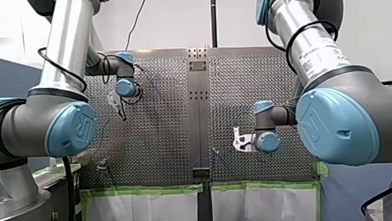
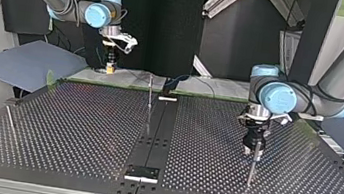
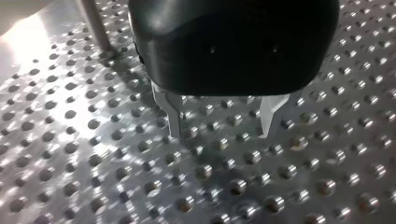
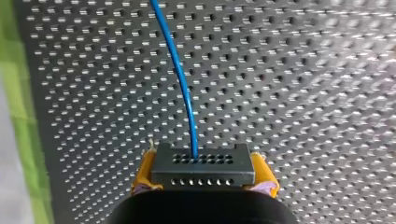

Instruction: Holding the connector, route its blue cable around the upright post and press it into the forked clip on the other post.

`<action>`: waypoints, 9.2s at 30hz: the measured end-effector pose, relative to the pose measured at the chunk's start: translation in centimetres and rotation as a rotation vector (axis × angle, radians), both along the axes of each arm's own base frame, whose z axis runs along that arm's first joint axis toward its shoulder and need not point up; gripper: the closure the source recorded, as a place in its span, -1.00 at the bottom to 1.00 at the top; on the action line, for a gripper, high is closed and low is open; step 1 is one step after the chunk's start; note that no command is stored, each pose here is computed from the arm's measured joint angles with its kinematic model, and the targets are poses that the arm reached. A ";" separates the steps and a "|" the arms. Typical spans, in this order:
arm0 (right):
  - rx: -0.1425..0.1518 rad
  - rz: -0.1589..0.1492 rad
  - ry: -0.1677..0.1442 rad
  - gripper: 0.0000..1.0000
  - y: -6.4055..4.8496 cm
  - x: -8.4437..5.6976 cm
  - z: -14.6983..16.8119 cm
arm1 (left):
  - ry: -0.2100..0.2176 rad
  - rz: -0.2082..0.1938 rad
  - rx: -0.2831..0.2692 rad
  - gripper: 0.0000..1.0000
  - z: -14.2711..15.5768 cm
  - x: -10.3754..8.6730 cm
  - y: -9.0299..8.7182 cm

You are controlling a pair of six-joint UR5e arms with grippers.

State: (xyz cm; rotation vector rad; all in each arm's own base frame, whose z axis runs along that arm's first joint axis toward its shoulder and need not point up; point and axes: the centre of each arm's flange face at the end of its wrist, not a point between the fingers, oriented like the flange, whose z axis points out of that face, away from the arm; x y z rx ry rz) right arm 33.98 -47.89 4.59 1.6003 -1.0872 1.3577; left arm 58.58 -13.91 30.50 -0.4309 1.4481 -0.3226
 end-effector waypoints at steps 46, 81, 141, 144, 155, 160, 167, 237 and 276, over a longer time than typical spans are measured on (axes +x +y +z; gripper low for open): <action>0.001 0.024 -0.003 1.00 0.4 0.5 0.4 | 0.239 -0.061 0.110 -0.65 6.1 -14.3 -2.3; 0.000 0.042 -0.012 1.00 0.4 0.6 0.4 | 0.187 -0.071 0.195 -0.65 19.6 -17.4 -1.0; 0.006 0.046 -0.009 1.00 0.6 0.8 0.4 | 0.298 0.006 0.152 -0.65 18.2 -16.9 0.5; 0.006 0.046 -0.009 1.00 0.6 0.8 0.4 | 0.285 0.015 0.143 -0.69 17.8 -16.2 0.8; 0.011 0.044 -0.010 1.00 0.6 0.7 0.3 | 0.284 0.028 0.087 -0.69 14.0 -14.6 3.1; 0.011 0.049 -0.009 1.00 0.6 0.8 0.3 | 0.269 0.008 0.050 -0.69 13.0 -13.6 3.5; 0.011 0.055 -0.010 1.00 0.7 0.9 0.3 | 0.254 -0.046 0.023 -0.69 11.4 -11.6 3.2; 0.010 0.062 -0.009 1.00 0.9 1.2 0.3 | 0.034 -0.131 -0.050 -0.69 15.0 -1.6 3.6; 0.007 0.065 -0.012 1.00 0.9 1.3 0.4 | 0.076 -0.120 -0.077 -0.69 11.9 -1.0 3.9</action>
